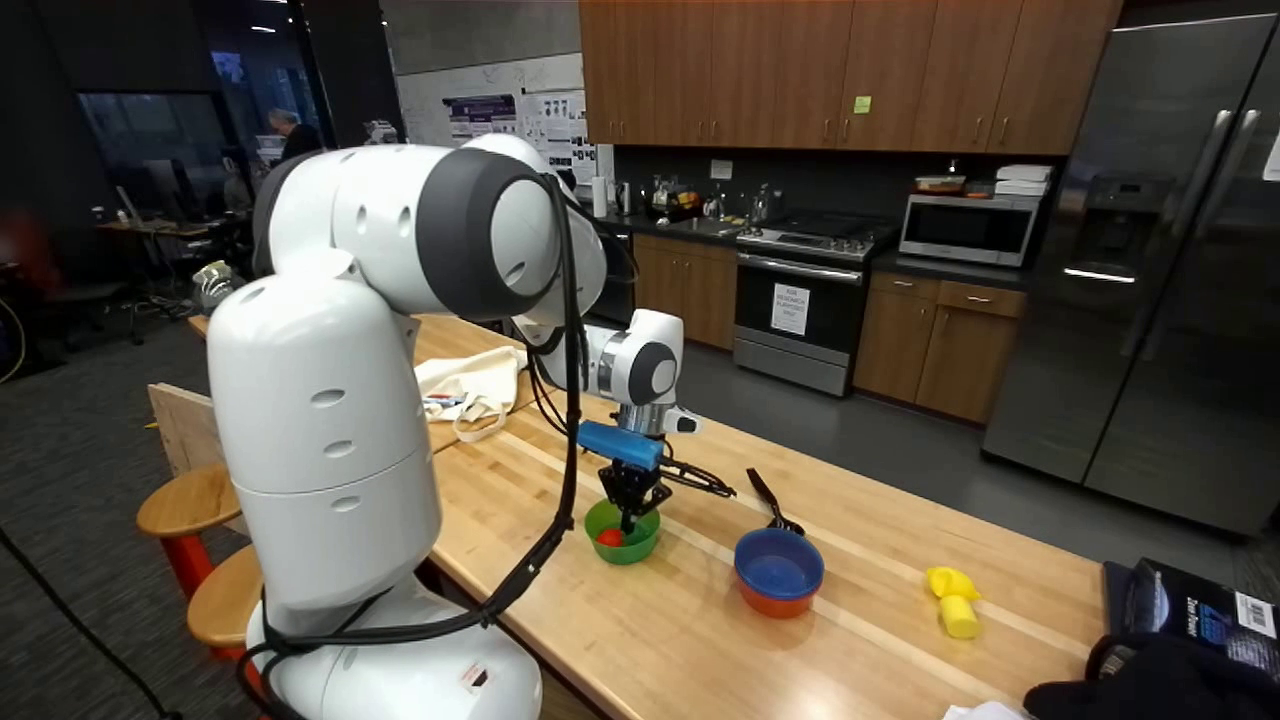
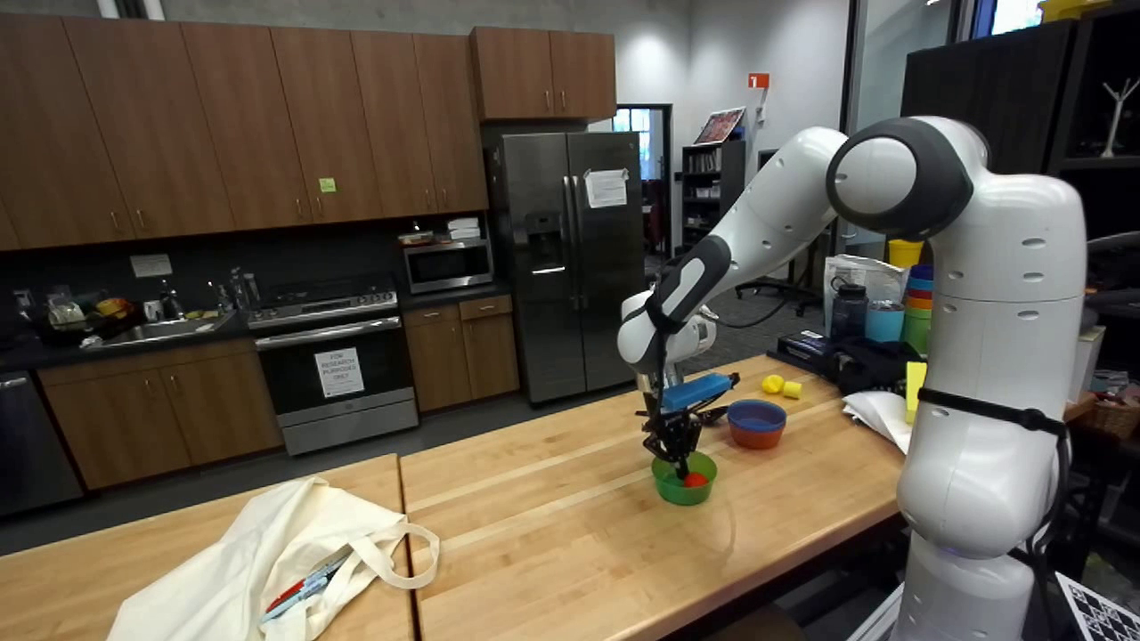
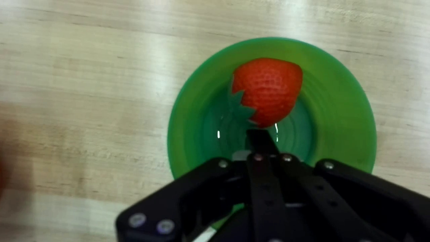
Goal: Put the strawberry from the green bowl inside the blue bowl.
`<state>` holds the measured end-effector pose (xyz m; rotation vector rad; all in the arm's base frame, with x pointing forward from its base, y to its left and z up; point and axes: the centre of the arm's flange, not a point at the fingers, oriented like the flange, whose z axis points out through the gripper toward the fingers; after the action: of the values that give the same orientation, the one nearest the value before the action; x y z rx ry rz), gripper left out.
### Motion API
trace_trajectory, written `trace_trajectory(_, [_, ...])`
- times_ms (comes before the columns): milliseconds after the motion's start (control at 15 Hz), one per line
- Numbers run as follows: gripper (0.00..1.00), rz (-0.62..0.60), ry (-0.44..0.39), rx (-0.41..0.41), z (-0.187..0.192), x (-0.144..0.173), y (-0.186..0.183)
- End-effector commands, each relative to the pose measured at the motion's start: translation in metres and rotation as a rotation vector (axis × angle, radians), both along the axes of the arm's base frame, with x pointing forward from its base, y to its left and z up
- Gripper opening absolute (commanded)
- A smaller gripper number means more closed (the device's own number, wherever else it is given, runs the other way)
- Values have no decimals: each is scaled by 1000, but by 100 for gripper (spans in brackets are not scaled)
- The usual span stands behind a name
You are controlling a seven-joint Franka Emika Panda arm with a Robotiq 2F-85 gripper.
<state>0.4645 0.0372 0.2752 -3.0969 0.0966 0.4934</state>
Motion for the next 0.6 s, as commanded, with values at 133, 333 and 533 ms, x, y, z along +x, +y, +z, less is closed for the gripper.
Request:
trace_trajectory(133, [31,-8,-16,-7,9,6,1])
trace_trajectory(333, [50,-2,-25,-6,15,5,3])
trace_trajectory(533, [71,5,-29,-8,18,4,5])
